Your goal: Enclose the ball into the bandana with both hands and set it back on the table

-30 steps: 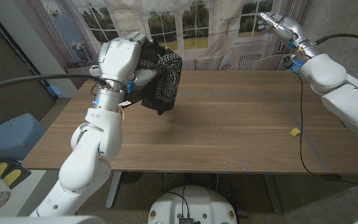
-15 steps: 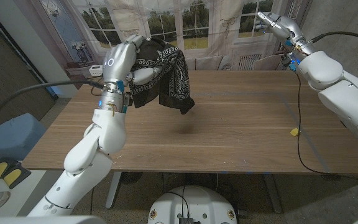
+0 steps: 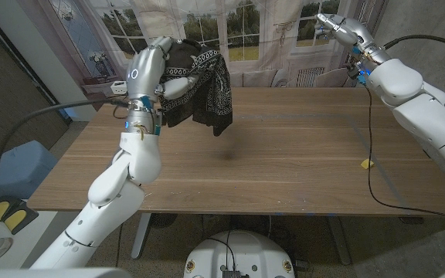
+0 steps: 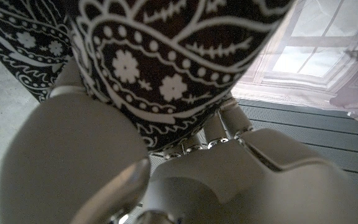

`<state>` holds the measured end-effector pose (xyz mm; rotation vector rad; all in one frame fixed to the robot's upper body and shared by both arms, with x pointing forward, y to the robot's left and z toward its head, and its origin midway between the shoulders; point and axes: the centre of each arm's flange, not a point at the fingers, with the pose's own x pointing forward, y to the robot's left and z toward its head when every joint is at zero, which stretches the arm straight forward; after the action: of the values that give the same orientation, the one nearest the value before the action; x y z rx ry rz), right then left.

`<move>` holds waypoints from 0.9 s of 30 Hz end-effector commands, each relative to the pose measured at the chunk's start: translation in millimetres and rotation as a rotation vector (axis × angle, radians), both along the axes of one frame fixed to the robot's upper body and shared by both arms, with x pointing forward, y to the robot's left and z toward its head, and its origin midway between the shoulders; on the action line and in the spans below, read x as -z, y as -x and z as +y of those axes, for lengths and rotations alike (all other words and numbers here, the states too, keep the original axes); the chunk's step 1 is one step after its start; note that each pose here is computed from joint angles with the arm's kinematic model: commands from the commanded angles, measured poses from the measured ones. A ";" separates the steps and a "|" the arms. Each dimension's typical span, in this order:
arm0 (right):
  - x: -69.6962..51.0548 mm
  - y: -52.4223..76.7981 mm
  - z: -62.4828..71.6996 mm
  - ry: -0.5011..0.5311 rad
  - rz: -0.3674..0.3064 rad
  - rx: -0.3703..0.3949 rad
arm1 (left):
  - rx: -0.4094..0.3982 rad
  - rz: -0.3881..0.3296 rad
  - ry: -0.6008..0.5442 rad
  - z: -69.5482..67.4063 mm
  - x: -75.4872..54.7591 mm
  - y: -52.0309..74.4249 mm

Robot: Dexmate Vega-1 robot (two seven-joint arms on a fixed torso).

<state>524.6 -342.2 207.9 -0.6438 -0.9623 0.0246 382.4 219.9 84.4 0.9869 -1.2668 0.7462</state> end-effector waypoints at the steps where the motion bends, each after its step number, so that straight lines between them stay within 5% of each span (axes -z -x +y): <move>1: 0.2 -10.5 -1.2 0.008 0.019 -0.076 | -0.504 -0.232 -0.240 -39.0 -8.4 29.0; 4: 1.2 -12.1 -2.7 -0.004 0.026 -0.102 | -0.606 -0.246 -0.291 -46.6 -9.1 28.9; 7: 1.6 -12.2 -3.4 0.002 0.031 -0.118 | -0.547 -0.179 -0.324 -46.4 -14.8 24.8; 12: 0.1 -10.6 -4.5 0.006 0.032 -0.134 | -0.738 -0.302 -0.384 -60.6 -13.3 29.3; 16: 0.5 -9.7 -5.9 0.012 0.039 -0.128 | -0.773 -0.290 -0.420 -66.1 -14.5 26.5; 25: 3.0 -14.9 -7.2 0.014 0.064 -0.148 | -0.796 -0.032 -0.539 -78.9 -15.4 -5.2; 27: 2.2 -16.1 -6.5 0.014 0.064 -0.150 | -0.814 -0.024 -0.577 -80.8 -11.5 -16.5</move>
<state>537.4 -349.2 205.4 -0.5872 -0.9572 0.1429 371.4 158.0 98.4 1.7716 -1.2307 1.0924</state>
